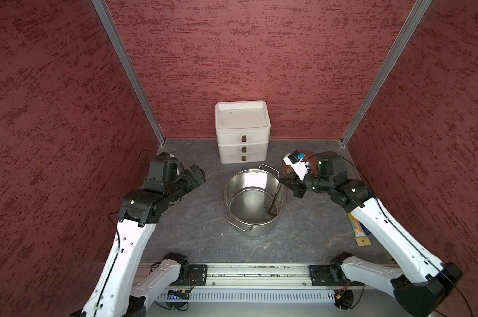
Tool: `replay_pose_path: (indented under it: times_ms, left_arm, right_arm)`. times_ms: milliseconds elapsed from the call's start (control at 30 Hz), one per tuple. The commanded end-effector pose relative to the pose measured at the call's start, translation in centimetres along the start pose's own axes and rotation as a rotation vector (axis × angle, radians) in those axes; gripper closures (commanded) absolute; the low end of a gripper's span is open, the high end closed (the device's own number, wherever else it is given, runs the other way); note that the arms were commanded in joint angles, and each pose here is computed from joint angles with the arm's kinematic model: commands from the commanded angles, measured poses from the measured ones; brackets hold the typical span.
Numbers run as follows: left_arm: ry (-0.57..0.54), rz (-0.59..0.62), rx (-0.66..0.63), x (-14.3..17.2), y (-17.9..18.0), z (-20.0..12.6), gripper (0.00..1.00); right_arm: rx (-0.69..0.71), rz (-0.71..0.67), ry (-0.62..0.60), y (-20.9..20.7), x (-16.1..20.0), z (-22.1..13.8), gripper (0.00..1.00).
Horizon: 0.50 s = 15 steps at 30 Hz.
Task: Stir the soup with a spoon
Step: Stir the soup in the pan with a stick.
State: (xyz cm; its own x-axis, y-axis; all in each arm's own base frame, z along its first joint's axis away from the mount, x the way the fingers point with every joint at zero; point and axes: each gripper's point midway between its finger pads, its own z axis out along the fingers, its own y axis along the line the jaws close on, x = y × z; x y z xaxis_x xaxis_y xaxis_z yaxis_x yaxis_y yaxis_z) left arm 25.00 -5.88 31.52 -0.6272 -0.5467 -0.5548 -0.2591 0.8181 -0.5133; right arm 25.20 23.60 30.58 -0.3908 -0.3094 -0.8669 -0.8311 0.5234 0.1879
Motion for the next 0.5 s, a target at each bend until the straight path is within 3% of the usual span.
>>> replay_pose_path:
  times_ms: [0, 267, 467]
  left_arm:
    - [-0.015, 0.013, 0.022, -0.3, -0.4, -0.3, 0.00]
    - [-0.025, 0.011, 0.012, -0.3, 0.0, -0.7, 0.00]
    - [-0.035, 0.007, 0.017, -0.5, -0.1, -0.9, 0.00]
  right_arm:
    - [-0.103, 0.007, -0.028, 2.8, -1.0, 0.0, 1.00]
    - [-0.233, -0.036, -0.023, 6.9, -2.5, 3.2, 1.00]
    - [-0.236, -0.067, -0.026, 6.9, -4.5, 6.9, 1.00]
